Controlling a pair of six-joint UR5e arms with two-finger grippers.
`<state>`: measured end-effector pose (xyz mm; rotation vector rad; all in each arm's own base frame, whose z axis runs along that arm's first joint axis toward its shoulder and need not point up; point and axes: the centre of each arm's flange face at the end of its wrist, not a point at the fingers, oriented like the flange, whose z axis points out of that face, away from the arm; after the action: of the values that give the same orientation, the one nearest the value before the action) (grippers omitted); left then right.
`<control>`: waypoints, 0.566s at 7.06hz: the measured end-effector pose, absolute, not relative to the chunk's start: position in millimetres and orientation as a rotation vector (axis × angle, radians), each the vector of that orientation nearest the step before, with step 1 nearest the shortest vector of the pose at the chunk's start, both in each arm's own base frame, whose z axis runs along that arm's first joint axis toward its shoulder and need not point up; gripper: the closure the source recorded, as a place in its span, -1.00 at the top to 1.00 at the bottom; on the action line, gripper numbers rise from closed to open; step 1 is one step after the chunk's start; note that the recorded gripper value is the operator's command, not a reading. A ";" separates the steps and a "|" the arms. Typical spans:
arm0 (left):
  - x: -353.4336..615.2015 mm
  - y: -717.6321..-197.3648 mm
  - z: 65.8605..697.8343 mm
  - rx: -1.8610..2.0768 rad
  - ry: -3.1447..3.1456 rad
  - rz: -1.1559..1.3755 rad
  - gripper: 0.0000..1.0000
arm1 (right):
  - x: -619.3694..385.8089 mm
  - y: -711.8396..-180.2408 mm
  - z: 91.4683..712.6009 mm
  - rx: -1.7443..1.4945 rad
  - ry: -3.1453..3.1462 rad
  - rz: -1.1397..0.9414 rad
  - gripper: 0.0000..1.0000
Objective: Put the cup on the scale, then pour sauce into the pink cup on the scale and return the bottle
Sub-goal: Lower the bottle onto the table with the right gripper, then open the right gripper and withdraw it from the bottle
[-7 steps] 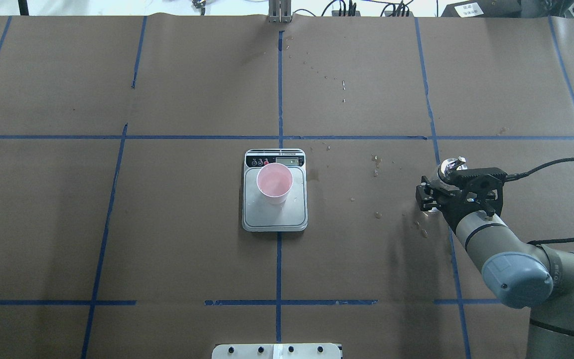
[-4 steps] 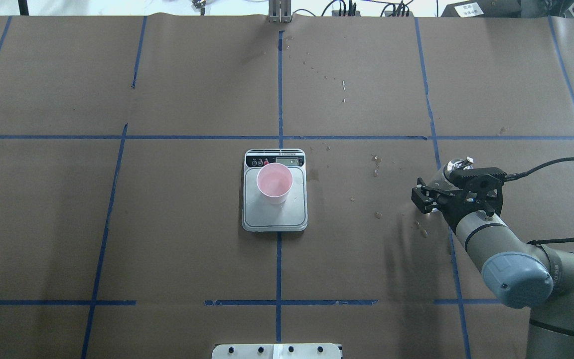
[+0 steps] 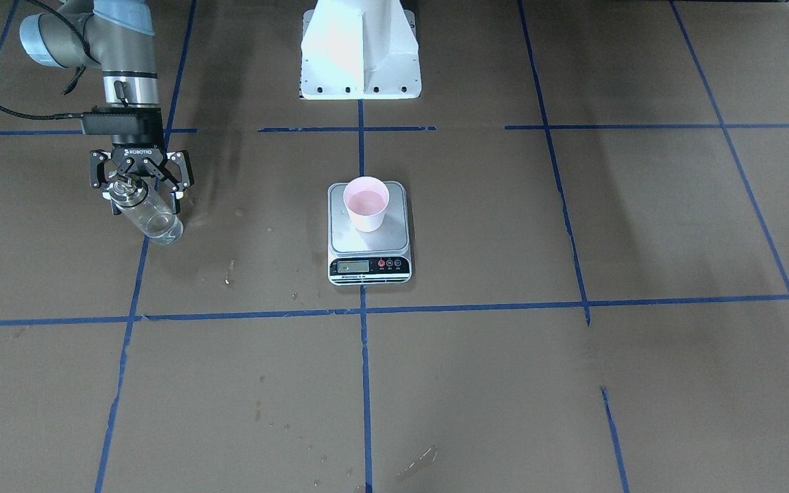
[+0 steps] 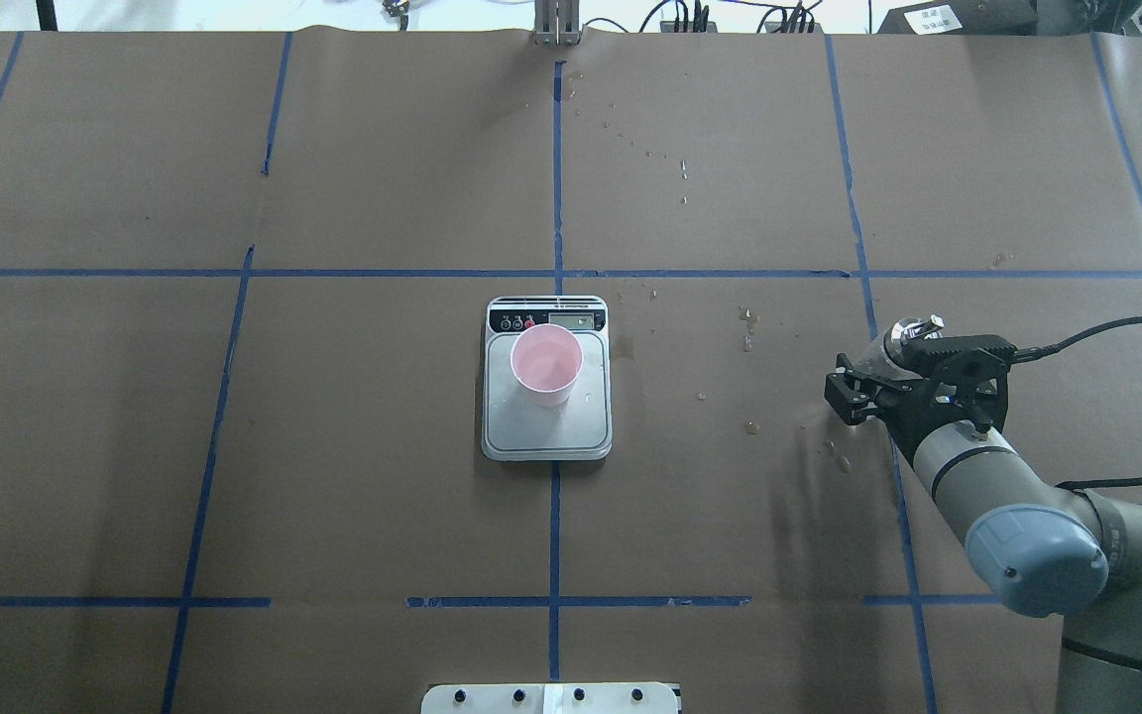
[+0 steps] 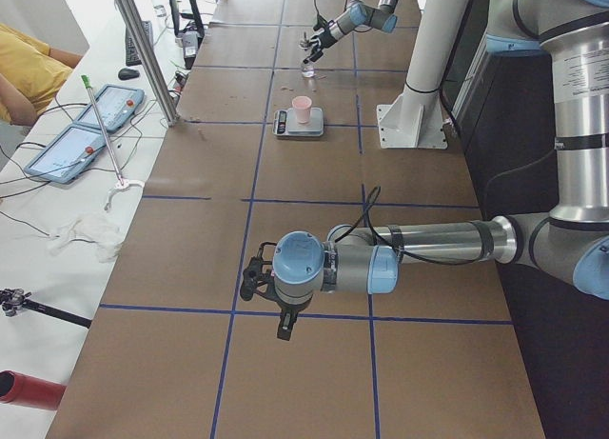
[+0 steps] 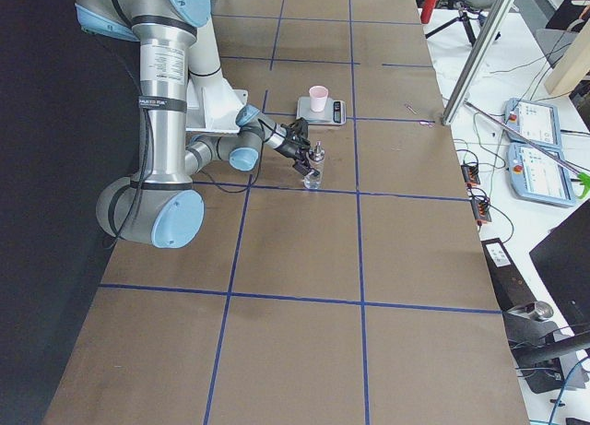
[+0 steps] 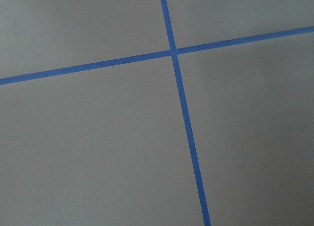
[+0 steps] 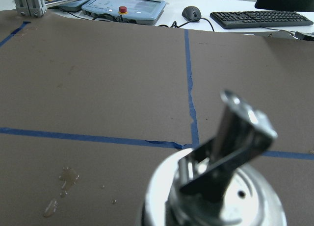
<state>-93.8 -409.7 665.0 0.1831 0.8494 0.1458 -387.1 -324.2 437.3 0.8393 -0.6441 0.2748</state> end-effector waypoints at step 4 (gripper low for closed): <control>-93.8 -409.7 664.9 0.186 0.849 0.147 1.00 | -383.8 -292.7 454.9 0.856 -0.691 0.253 1.00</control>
<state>-93.8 -409.7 664.9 0.1863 0.8494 0.1468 -383.8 -292.7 454.9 0.8560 -0.6909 0.2528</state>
